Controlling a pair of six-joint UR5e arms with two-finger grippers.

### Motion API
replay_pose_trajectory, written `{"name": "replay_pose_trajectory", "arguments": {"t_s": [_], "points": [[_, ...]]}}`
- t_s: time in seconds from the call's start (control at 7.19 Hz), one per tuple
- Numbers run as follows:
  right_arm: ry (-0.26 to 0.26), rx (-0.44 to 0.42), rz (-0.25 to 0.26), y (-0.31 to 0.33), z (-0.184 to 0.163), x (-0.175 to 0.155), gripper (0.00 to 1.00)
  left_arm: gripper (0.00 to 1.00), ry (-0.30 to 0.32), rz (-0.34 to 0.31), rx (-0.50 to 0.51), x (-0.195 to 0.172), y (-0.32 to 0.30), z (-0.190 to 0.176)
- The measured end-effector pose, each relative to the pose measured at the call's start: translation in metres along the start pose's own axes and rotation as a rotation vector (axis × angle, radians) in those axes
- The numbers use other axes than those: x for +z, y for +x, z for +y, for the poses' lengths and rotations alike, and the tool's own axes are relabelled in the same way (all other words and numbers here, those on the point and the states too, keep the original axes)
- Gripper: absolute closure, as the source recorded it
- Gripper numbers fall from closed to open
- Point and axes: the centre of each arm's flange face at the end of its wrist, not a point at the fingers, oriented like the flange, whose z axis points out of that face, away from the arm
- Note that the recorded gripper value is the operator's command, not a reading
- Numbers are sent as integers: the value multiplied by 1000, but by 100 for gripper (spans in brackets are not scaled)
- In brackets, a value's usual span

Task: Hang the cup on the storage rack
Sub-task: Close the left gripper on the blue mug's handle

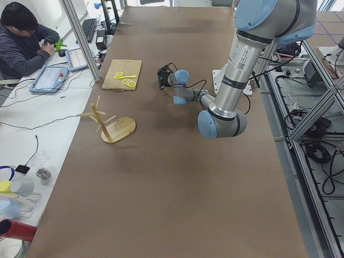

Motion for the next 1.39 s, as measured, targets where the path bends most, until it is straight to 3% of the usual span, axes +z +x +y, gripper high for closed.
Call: {"name": "replay_pose_trajectory", "arguments": {"t_s": [0.7,0.97,1.25,1.39], "points": [[1,-1,0,0,0,0,0,61,3,3,-3,3,3,-3],[0,0,0,0,0,0,0,76,5,3,-3,5,5,-6],[-1,1,0,0,0,0,0,100,6,2,-4,6,4,-7],[-1,1,0,0,0,0,0,100,5,2,-13,6,4,-7]]}}
